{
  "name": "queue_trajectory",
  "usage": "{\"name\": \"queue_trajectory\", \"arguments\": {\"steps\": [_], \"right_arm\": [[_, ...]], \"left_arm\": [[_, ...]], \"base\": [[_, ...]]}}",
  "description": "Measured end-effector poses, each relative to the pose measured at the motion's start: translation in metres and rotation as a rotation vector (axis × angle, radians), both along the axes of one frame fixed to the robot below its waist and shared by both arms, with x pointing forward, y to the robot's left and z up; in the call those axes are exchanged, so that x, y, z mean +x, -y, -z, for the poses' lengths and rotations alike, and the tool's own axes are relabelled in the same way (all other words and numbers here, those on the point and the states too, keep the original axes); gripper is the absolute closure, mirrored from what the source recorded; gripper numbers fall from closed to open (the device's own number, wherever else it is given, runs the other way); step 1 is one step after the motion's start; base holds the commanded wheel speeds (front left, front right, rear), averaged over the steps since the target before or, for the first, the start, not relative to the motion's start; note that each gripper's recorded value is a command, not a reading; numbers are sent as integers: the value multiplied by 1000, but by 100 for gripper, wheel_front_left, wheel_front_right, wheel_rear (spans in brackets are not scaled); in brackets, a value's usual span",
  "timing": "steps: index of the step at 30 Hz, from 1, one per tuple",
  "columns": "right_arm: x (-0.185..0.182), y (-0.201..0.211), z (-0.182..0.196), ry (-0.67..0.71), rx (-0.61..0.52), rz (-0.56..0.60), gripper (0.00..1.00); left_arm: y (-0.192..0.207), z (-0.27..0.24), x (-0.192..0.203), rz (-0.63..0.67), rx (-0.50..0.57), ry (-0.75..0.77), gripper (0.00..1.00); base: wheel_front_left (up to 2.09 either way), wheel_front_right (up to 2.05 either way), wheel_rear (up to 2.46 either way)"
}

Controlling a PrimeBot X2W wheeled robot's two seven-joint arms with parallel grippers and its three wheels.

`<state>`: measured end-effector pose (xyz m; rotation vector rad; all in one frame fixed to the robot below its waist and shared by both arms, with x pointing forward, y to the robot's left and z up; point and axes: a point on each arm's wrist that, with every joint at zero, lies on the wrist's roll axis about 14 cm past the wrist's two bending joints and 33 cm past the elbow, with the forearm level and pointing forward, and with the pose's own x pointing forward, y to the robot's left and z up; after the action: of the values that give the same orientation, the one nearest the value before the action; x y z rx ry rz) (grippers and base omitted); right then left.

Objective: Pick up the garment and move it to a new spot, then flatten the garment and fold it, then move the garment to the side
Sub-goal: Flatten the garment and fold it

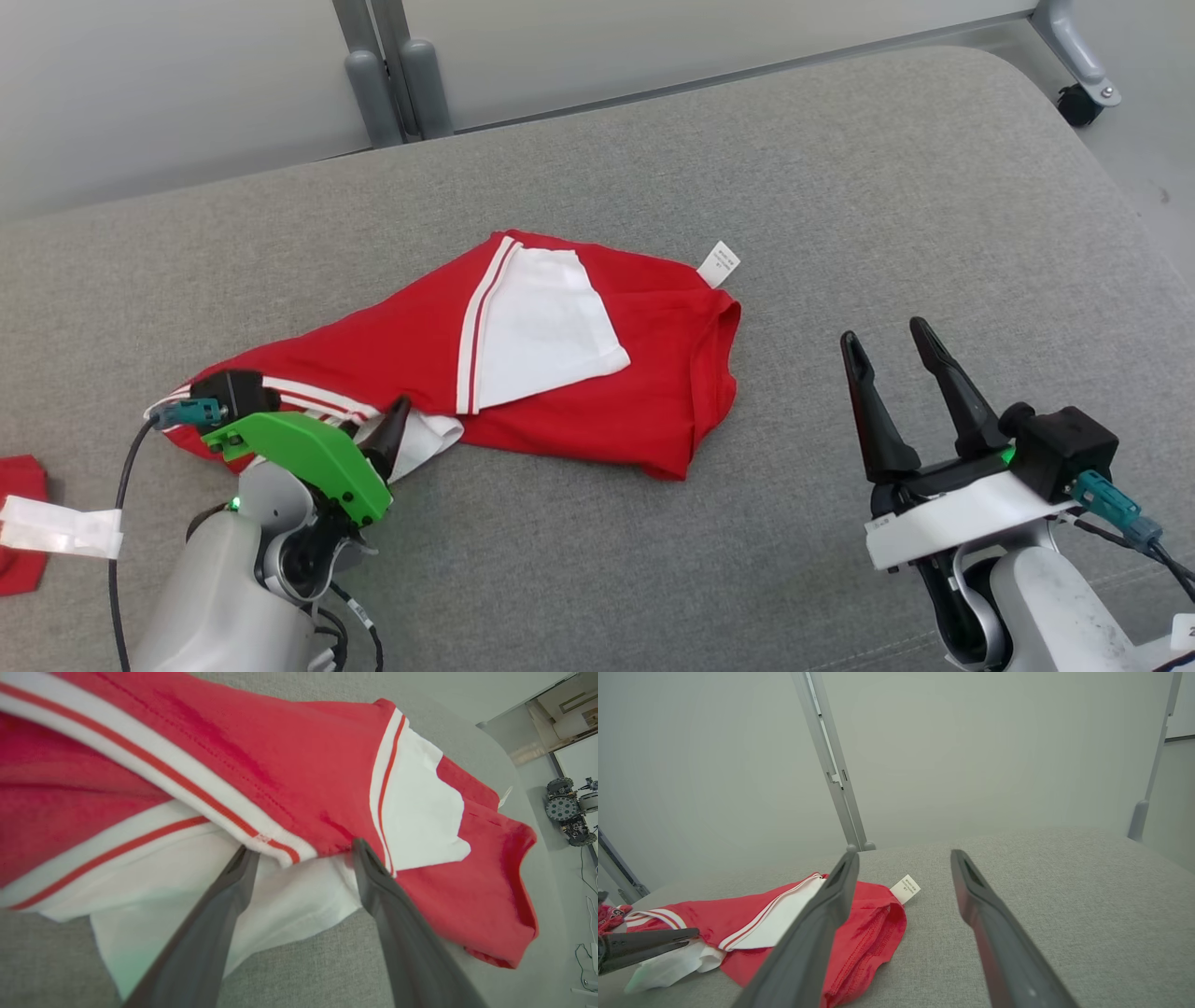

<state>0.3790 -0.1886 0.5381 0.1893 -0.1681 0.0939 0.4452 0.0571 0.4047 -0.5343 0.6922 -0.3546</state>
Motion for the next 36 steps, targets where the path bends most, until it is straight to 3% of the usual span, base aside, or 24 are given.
{"name": "queue_trajectory", "arguments": {"steps": [3, 4, 5, 6, 7, 12, 17, 31, 32, 33, 36], "right_arm": [[1, -2, 1, -2, 1, -5, 0], [1, -3, 1, -2, 1, -6, 0], [1, -3, 1, -3, 1, -7, 0], [1, -4, 2, -4, 1, -8, 0], [2, -4, 2, -5, 2, -9, 0], [4, -5, 3, -8, 2, -11, 0], [8, -3, 7, -19, 0, -5, 0], [28, -1, 18, -51, -12, -1, 0], [28, 0, 19, -53, -13, 1, 0], [29, 1, 20, -57, -14, 4, 0], [30, 3, 24, -68, -14, 14, 0]], "left_arm": [[-2, -3, 5, -11, -1, 18, 3], [-2, -2, 5, -13, -2, 17, 27], [-2, -1, 5, -16, -2, 15, 60], [-3, -1, 6, -20, -3, 15, 84], [-3, -1, 8, -21, -2, 16, 100], [1, -9, 20, -22, -9, 52, 100], [9, -48, 56, -59, -74, 184, 100], [-55, -86, 161, -420, -110, 348, 100], [-57, -83, 164, -429, -110, 341, 69], [-55, -77, 167, -427, -110, 322, 0], [-46, -61, 169, -399, -103, 284, 0]], "base": [[0, 0, 0], [0, 0, 0], [0, 0, 0], [0, 0, 0], [0, 0, 0], [0, 0, 0], [0, 0, 0], [0, 0, 0], [0, 0, 0], [0, 0, 0], [0, 0, 0]]}}
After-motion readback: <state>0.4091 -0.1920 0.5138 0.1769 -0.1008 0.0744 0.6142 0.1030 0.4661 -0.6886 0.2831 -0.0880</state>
